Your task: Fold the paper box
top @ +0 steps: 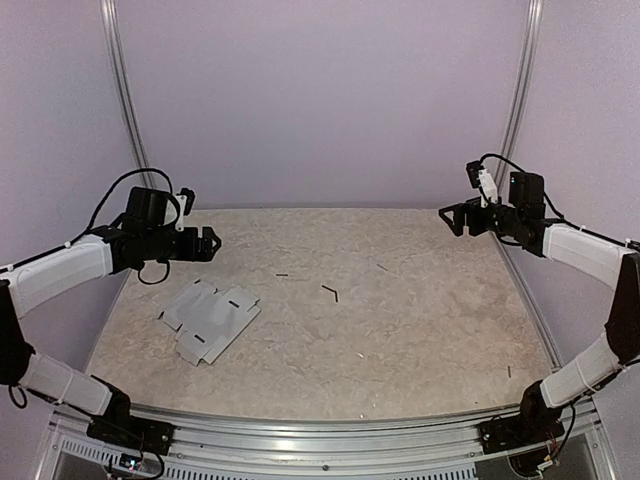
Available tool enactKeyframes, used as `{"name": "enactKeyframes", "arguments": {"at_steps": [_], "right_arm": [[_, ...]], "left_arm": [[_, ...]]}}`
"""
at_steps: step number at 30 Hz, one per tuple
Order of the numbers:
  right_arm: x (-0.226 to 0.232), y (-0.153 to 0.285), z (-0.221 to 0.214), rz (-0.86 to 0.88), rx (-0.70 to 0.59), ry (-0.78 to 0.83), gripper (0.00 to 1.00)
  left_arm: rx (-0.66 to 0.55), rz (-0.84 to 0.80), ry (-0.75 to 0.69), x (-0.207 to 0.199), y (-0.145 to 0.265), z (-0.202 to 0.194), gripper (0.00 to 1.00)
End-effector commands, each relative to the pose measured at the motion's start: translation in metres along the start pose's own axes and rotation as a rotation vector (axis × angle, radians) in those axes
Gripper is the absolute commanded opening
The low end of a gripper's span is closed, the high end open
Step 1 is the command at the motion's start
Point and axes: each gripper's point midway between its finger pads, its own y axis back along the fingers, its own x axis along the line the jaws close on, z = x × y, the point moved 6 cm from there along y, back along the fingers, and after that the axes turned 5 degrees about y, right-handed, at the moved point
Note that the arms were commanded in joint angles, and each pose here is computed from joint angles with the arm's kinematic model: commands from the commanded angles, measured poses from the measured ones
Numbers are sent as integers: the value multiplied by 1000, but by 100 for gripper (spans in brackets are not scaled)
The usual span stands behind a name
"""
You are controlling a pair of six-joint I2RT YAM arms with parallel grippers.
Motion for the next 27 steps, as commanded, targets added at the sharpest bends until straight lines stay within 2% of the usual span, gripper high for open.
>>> {"name": "enactKeyframes", "arguments": {"at_steps": [1,3,7,13,18,22,27], "right_arm": [[-5,-2,-1,-32,-3,37,100],[-3,-3,-5,-15,19,83,100],[10,-5,-14,106,38,169,100],[42,-8,-24,312,50,214,99],[83,-19,-35,457,101,315,99],[118,-26,-46,575,138,382,99],[143,-34,-56,646,180,419,97]], "left_arm": [[89,-7,-13,-9,-3,-4,98],[148,16,7,-14,-3,-6,97],[265,43,143,-14,-3,-27,95],[314,108,350,2,1,-75,98],[407,153,422,11,-1,-111,98],[425,212,451,18,7,-124,98],[413,283,573,31,22,-145,98]]}}
